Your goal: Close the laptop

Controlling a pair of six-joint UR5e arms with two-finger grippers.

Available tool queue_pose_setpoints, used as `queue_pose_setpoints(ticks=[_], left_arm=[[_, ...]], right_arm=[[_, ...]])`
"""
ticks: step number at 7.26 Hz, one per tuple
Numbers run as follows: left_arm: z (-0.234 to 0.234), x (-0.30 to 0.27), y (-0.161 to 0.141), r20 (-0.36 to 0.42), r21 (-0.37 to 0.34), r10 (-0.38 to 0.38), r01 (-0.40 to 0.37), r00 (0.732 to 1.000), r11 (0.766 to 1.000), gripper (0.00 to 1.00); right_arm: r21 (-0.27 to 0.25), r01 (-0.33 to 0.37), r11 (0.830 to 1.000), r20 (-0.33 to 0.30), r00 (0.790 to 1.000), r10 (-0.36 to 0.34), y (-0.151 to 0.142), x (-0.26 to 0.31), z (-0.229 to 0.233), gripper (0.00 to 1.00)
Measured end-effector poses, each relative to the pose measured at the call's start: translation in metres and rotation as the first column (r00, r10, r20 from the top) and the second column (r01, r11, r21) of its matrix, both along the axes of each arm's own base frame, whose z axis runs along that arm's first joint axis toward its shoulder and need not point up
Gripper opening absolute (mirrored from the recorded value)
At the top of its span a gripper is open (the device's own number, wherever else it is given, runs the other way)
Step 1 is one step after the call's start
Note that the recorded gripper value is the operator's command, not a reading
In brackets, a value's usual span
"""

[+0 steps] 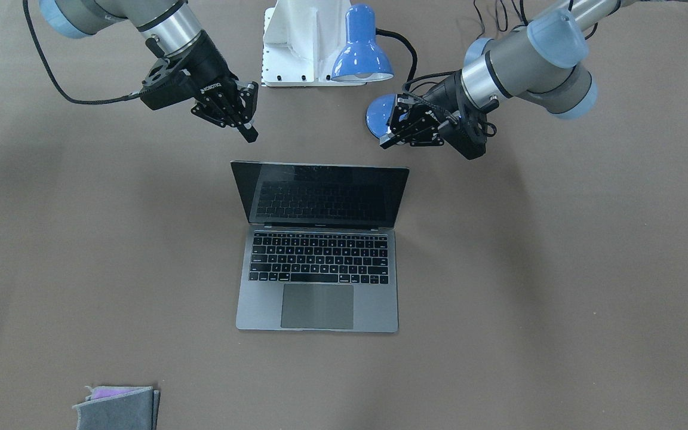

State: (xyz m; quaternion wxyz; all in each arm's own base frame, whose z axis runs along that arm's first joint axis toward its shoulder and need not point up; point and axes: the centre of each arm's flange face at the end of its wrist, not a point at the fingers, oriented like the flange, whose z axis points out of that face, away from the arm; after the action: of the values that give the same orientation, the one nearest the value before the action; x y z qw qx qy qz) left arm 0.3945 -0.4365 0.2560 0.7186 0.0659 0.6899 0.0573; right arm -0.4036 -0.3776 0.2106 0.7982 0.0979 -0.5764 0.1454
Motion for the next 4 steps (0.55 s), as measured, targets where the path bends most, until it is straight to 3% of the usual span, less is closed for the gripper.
queue_pose_setpoints(ticks=[4], left_arm=[[-0.01,-0.005,-0.012,-0.006,0.009,-0.059,0.059,0.998,0.998,0.0]], right_arm=[[-0.008,-0.021,1.0,-0.023,1.0,0.021,-0.016,-0.017,0.004,0.0]])
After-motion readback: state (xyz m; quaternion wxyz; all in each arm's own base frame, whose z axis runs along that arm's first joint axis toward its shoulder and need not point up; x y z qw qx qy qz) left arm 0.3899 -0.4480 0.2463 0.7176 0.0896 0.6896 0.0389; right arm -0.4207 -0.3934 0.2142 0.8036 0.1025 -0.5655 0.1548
